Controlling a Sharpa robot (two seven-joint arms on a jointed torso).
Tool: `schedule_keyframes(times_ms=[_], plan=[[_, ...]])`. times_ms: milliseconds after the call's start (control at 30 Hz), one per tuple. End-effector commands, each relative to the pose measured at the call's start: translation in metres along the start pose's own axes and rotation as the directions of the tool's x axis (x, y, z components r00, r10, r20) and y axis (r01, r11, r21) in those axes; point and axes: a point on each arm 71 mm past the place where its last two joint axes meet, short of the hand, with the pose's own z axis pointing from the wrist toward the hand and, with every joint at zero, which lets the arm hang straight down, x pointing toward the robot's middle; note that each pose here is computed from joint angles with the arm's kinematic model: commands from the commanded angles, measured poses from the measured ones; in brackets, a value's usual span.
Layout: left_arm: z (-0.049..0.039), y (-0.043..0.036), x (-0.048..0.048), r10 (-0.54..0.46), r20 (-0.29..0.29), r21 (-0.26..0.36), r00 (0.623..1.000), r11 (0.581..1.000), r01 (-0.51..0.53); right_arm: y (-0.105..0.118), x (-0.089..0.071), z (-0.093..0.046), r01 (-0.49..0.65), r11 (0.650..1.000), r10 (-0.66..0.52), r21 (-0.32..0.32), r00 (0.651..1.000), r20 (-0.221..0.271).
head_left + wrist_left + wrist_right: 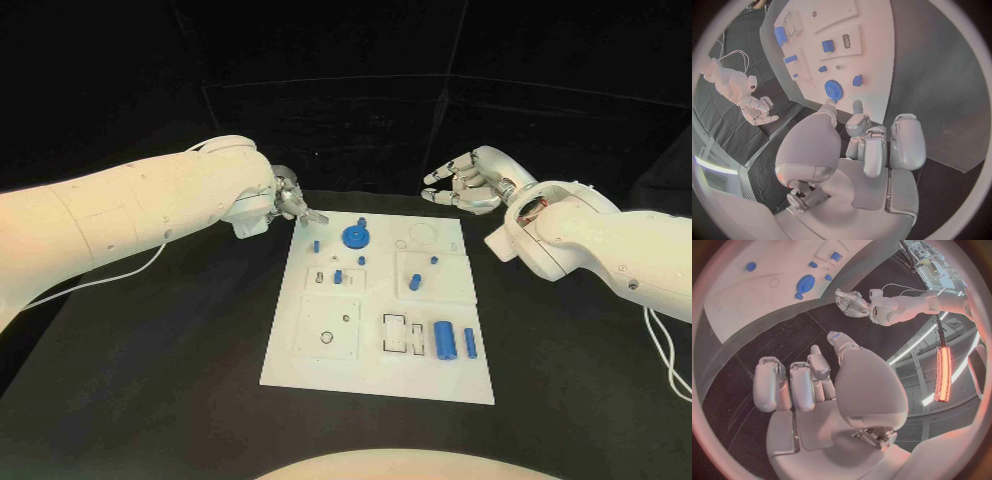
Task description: Assemble the parts on the task board
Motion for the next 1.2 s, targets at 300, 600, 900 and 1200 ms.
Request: schedule_keyframes(times_ms=[300, 600, 900, 1200], plan=[[0.0157, -0.0058, 0.0076, 0.105, -0.051, -0.035, 0.993, 0.994, -0.107, 0.005, 0.003, 0.002, -0.007, 1.000, 0.007, -0.015, 1.000, -0.002], [0.0241, -0.0031, 0.0175, 0.149, -0.062, -0.052, 0.987, 0.987, -0.152, 0.006, 0.004, 0.003, -0.008, 1.000, 0.008, -0.022, 1.000, -0.001], [0.0267, -0.0037, 0.0205, 0.157, -0.076, -0.053, 0.985, 0.985, -0.161, 0.007, 0.005, 0.003, -0.009, 1.000, 0.009, -0.025, 1.000, -0.002], [0.0278, -0.0073, 0.0246, 0.162, -0.096, -0.044, 0.982, 0.985, -0.167, 0.009, 0.007, 0.005, -0.010, 1.000, 0.010, -0.030, 1.000, -0.006]])
